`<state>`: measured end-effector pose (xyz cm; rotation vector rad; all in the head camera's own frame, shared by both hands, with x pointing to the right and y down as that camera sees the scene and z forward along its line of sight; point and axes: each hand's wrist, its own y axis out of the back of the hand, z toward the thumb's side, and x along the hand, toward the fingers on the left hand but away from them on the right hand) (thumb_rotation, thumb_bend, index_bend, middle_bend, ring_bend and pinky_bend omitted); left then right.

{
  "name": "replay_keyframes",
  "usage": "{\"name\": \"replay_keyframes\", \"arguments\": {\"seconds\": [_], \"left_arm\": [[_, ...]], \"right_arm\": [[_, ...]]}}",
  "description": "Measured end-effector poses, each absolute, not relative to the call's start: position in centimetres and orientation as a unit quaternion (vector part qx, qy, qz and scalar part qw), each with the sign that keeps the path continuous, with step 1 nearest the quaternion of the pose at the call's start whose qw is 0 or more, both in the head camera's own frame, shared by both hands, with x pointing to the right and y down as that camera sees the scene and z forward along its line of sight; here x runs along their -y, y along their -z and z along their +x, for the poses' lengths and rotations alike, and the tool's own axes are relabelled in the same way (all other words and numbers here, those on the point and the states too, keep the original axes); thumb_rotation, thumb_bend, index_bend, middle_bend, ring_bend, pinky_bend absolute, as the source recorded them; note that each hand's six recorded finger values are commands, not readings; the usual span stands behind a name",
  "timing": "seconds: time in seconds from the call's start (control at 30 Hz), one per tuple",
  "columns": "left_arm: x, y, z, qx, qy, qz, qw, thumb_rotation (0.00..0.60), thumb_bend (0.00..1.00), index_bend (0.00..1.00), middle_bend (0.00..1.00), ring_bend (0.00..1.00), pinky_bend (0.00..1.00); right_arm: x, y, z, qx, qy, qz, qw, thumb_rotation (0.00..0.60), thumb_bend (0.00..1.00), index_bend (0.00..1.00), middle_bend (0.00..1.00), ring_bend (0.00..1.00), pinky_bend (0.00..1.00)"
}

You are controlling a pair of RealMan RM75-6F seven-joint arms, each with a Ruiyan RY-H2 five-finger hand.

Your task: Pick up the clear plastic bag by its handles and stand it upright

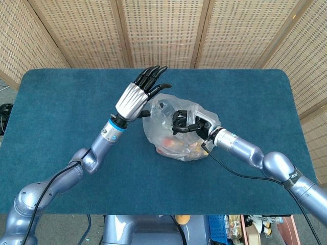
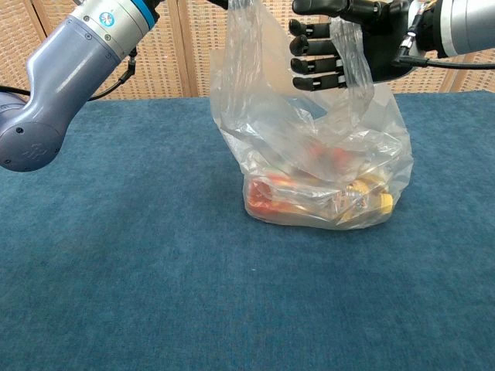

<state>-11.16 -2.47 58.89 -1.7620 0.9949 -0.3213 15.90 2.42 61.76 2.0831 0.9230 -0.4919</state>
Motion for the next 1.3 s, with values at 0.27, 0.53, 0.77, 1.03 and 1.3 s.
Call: {"name": "replay_keyframes", "arguments": {"seconds": [0.27, 0.53, 0.77, 1.03, 1.3], "left_arm": [[2.7, -58.3, -10.9, -0.412, 0.137, -0.729, 0.528, 0.600, 0.35, 0.25, 0.00, 0.00, 0.08], [2.6, -58.4, -10.9, -0.411, 0.142, -0.731, 0.526, 0.600, 0.35, 0.25, 0.00, 0.00, 0.08], [2.5, -58.3, -10.7, -0.410, 0.142, -0.732, 0.526, 0.600, 0.35, 0.25, 0.00, 0.00, 0.08], [2.7, -58.0, -10.5, -0.414, 0.142, -0.728, 0.527, 0.600, 0.35, 0.25, 0.00, 0.00, 0.08], [2.6, -58.0, -10.2, -0.415, 0.141, -0.731, 0.523, 0.600, 0.35, 0.25, 0.00, 0.00, 0.08]], "right_arm": [[-2.7, -61.7, 14.6, -0.360, 0.192, 0.821, 0.398, 0.600, 0.06, 0.44, 0.55, 0.35, 0.30], [-2.6, -61.8, 14.1, -0.364, 0.187, 0.819, 0.403, 0.600, 0.05, 0.39, 0.46, 0.26, 0.29], [-2.3, -61.5, 13.7, -0.368, 0.170, 0.817, 0.411, 0.600, 0.05, 0.36, 0.39, 0.19, 0.26], [-2.4, -61.5, 13.4, -0.365, 0.162, 0.817, 0.417, 0.600, 0.04, 0.33, 0.34, 0.14, 0.23], [-2.5, -61.6, 12.8, -0.363, 0.159, 0.818, 0.416, 0.600, 0.03, 0.29, 0.29, 0.10, 0.19]]}}
